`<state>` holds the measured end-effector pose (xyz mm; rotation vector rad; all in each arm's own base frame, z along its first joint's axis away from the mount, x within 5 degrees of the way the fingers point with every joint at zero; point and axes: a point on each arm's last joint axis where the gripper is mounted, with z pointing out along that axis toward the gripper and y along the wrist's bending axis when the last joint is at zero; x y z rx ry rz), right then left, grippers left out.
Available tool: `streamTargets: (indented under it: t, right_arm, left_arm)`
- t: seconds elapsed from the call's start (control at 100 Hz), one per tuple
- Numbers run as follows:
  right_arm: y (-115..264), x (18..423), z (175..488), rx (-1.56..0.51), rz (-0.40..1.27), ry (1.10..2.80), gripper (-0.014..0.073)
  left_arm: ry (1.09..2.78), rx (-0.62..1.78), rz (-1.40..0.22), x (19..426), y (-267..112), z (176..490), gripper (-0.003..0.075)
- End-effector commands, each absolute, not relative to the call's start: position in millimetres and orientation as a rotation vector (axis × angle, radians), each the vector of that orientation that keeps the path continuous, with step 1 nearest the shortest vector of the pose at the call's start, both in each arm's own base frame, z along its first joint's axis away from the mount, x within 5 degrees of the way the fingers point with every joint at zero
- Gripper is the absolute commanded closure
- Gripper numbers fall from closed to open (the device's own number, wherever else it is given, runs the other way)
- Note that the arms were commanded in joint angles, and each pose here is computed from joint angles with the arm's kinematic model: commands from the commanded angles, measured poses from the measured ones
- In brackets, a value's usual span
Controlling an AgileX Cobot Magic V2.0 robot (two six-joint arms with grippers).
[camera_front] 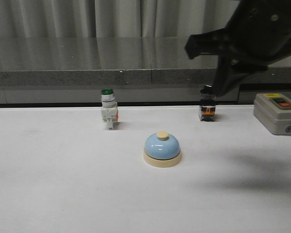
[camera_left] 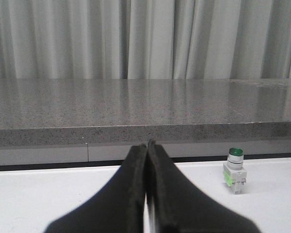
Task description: Place and press bell with both arms
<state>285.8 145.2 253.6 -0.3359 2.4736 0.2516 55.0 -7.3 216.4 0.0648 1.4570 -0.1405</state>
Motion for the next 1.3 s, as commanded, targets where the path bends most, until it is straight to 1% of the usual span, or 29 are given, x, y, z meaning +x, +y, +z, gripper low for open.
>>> streamTargets:
  t: [0.0, 0.15, 0.32, 0.5, 0.86, 1.04, 1.29]
  right_arm:
    - [163.2, 296.8, 270.3, -0.369, 0.302, 2.373, 0.0659]
    - [187.9, 308.5, 260.0, -0.425, 0.313, 2.389, 0.0659]
    - [201.2, 318.0, 248.2, -0.446, 0.315, 2.412, 0.0659]
    - [207.0, 322.9, 243.2, -0.409, 0.351, 2.443, 0.0659]
    - [208.7, 324.2, 241.9, -0.405, 0.357, 2.446, 0.0659]
    - [217.8, 318.6, 241.3, -0.439, 0.369, 2.443, 0.0659]
    - [220.4, 319.3, 234.9, -0.447, 0.364, 2.456, 0.0659]
  left_arm:
    - [1.403, 0.051, -0.162, 54.1, -7.5, 206.5, 0.0741]
    - [1.403, 0.051, -0.162, 54.1, -7.5, 206.5, 0.0741]
    - [1.403, 0.051, -0.162, 54.1, -7.5, 206.5, 0.0741]
    - [1.403, 0.051, -0.162, 54.1, -7.5, 206.5, 0.0741]
    - [1.403, 0.051, -0.162, 54.1, -7.5, 206.5, 0.0741]
    - [1.403, 0.051, -0.162, 54.1, -7.5, 206.5, 0.0741]
    - [1.403, 0.051, -0.162, 54.1, -7.5, 206.5, 0.0741]
